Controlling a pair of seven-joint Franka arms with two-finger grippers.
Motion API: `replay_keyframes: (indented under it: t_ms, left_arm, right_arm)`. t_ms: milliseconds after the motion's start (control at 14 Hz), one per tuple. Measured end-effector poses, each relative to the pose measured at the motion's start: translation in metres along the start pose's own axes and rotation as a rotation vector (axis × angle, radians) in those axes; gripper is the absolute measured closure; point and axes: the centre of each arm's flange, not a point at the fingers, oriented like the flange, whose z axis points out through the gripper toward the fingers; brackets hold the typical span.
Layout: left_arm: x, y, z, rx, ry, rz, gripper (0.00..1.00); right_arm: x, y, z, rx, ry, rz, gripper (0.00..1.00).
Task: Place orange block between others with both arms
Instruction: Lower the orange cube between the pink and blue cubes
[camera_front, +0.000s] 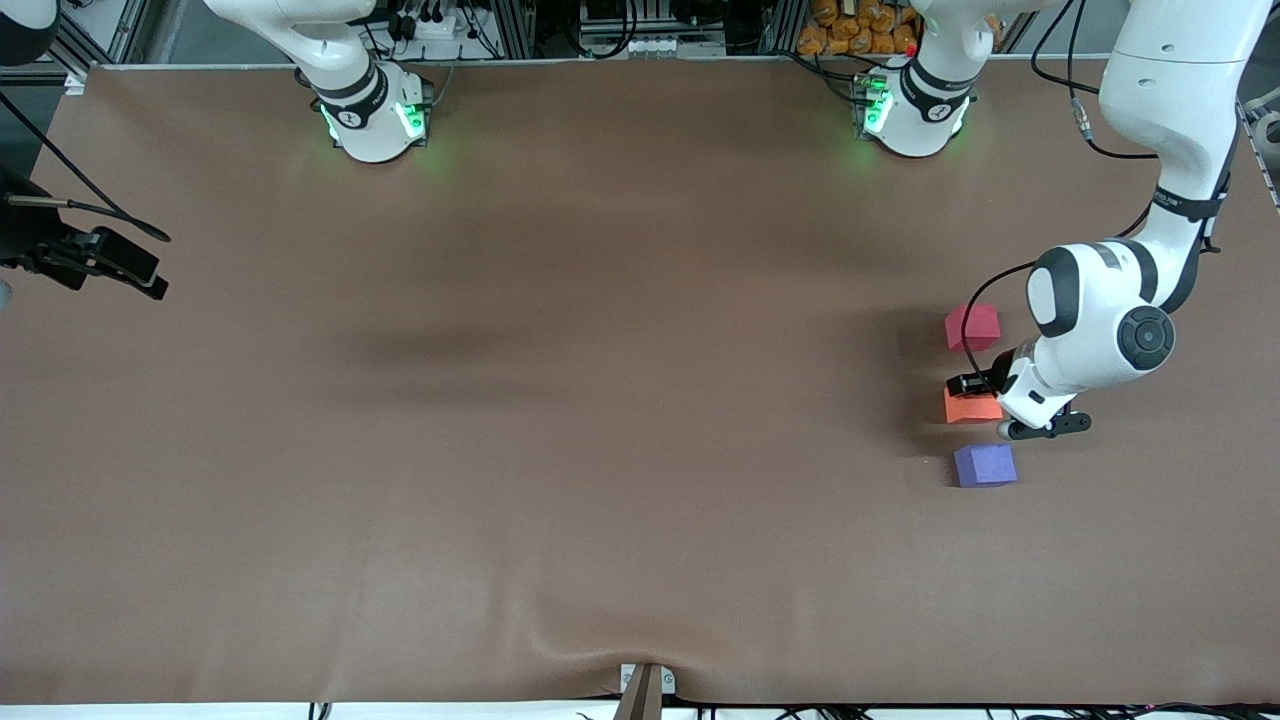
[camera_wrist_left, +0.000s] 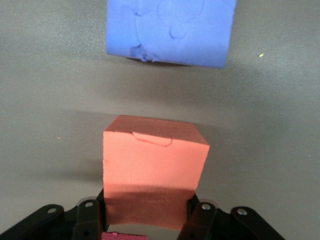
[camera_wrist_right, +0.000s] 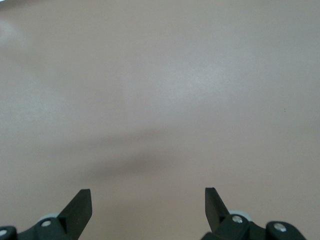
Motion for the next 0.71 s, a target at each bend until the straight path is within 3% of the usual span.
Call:
replay_keyframes:
  t_ms: [714]
  left_arm:
    - [0.001,-0.0092,-0.0005,-0.002,0.001,-0.016,0.45]
  right_arm:
    - [0.0002,0.001,-0.0001,0.0,0.001,0.002,0.0]
